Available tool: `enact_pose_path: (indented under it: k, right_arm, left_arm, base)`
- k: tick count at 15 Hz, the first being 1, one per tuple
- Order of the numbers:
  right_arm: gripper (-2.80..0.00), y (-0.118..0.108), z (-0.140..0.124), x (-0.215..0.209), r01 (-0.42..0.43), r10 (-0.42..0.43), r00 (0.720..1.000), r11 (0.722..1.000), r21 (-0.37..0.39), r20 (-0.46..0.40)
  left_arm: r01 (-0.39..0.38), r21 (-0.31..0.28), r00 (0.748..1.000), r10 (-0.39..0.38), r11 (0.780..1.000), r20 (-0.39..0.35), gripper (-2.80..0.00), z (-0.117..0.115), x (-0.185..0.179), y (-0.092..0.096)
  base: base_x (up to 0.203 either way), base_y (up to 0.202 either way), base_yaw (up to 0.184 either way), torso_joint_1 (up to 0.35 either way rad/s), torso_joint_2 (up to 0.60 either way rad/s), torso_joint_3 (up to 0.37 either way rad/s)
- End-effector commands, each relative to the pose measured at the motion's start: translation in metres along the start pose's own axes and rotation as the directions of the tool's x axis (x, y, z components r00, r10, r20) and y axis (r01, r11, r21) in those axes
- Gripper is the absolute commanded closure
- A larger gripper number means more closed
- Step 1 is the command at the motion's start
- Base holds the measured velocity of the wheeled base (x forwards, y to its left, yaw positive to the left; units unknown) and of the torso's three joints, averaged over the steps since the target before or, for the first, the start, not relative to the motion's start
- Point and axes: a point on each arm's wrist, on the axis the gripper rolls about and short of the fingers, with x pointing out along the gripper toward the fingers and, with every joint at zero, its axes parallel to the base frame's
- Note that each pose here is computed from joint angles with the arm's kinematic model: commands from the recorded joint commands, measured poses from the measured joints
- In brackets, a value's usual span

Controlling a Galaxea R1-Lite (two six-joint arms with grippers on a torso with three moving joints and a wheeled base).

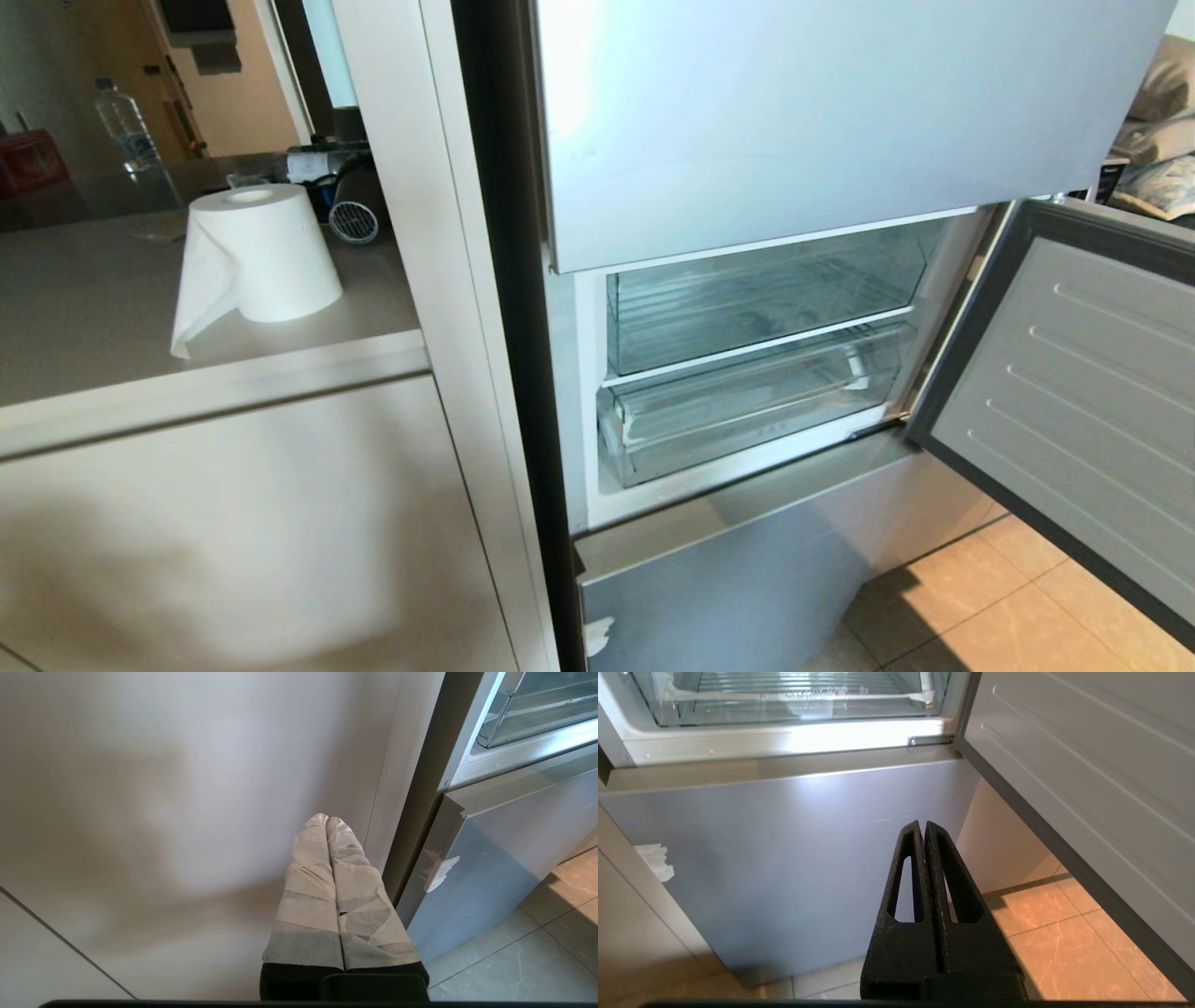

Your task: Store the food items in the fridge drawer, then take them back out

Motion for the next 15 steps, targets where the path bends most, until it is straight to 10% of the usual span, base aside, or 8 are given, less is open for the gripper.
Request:
enact_pose_path:
  k: [1,15]
  right_arm:
    - [0.00,0.0002,-0.0015,-0.0010,0.001,-0.001,1.000,1.000,-0.001,0.010]
    - [0.00,0.0001,-0.0014,-0.0010,0.007,-0.007,1.000,1.000,0.008,0.011]
  left_arm:
    - [0.000,0.000,1.000,0.000,1.000,0.000,0.00,0.0000,0.0000,0.0000]
    - [0.000,0.000,1.000,0.000,1.000,0.000,0.00,0.0000,0.0000,0.0000]
  base:
    - [0.000,0.000,0.000,0.000,0.00,0.000]
    - [-0.001,0.005,-0.129,0.003,0.00,0.003]
